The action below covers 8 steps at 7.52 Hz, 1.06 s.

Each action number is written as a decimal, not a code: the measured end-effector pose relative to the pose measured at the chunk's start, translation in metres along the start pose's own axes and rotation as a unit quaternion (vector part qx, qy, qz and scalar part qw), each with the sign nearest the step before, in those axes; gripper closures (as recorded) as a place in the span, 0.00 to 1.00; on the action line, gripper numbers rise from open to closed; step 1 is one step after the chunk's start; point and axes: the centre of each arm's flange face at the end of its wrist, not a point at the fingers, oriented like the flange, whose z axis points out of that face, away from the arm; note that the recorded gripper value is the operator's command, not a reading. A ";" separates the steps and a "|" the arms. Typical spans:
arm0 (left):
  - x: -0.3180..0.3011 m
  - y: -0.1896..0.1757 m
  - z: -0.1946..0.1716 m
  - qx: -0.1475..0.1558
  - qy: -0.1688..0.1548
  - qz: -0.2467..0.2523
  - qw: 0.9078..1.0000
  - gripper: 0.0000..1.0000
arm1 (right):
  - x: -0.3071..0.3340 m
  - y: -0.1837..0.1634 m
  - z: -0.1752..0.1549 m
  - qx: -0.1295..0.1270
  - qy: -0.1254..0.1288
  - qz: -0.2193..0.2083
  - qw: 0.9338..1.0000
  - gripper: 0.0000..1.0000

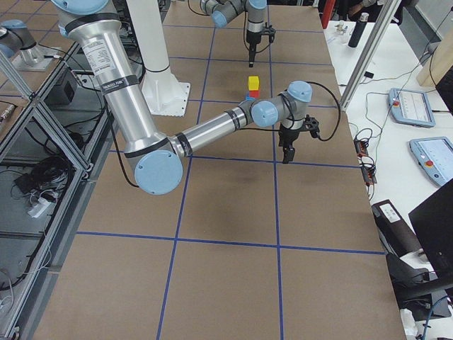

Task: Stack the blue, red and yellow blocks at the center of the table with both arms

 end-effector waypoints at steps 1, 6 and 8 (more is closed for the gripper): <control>-0.085 0.006 -0.009 0.014 -0.025 0.016 0.999 0.01 | 0.007 0.000 0.002 0.005 0.005 0.002 1.000 0.01; -0.488 -0.012 -0.023 -0.027 -0.060 0.074 0.995 0.01 | 0.155 0.038 -0.005 0.048 0.026 0.068 0.996 0.01; -0.582 0.002 0.012 -0.027 -0.047 0.066 0.996 0.01 | 0.218 0.063 -0.007 0.039 -0.004 0.106 0.994 0.01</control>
